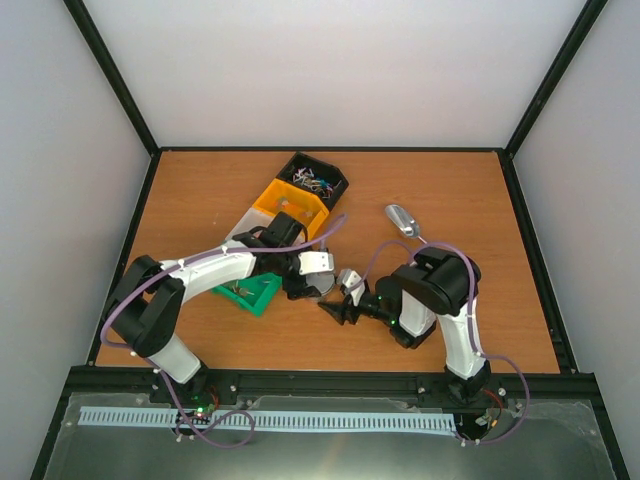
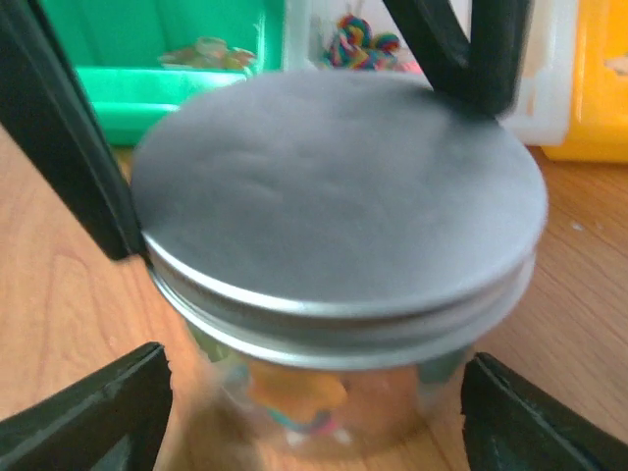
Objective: Pack the candies
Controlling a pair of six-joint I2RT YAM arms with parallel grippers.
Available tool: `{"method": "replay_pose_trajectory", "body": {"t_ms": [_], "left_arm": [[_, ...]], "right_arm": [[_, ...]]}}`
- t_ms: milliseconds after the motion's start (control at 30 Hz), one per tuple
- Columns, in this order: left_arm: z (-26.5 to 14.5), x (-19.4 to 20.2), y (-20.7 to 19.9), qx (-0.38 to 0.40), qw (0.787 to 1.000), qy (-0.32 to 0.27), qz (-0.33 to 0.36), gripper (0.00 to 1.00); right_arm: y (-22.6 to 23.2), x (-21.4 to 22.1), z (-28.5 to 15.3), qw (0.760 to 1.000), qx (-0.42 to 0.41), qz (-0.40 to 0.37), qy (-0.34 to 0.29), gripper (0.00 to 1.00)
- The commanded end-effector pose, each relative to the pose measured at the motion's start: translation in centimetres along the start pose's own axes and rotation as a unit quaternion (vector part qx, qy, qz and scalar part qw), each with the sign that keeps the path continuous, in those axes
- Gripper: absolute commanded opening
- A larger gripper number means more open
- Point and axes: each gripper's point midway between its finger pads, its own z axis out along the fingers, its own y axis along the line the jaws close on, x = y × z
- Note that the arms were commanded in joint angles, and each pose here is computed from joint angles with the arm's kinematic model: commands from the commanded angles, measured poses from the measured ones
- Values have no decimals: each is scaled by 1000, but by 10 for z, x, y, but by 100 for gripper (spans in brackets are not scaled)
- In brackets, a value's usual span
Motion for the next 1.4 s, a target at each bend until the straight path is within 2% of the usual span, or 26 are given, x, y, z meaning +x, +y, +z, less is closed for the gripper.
{"method": "replay_pose_trajectory", "body": {"t_ms": [0,33,67,333,433,567,767,833,1067,1367], "left_arm": [[9,5,-20,48,998,17,-22,68],[11,0,-13,34,999,8,-32,69],[11,-3,-8,25,999,5,-46,68],[14,-8,5,-10,994,-2,-105,68],[14,-8,3,-9,994,-2,-113,68],[14,-7,-1,-2,994,-1,-105,68],[9,-5,-12,21,998,3,-58,68],[9,-3,-18,31,999,4,-37,68],[6,9,-43,85,996,13,31,66],[-13,20,-75,143,978,4,152,64]], "right_arm": [[10,-38,0,997,-23,-27,-64,91],[10,-40,0,997,-22,-25,-66,98],[9,-40,1,997,-21,-20,-66,100],[-5,-33,19,998,22,-1,-59,100],[-8,-32,22,998,31,6,-58,97],[-7,-28,22,998,29,1,-53,86],[3,-20,16,999,7,-16,-48,63],[9,-19,16,999,-9,-21,-46,59],[32,-24,9,995,-73,-43,-55,50],[62,-31,-7,982,-162,-61,-71,45]]}}
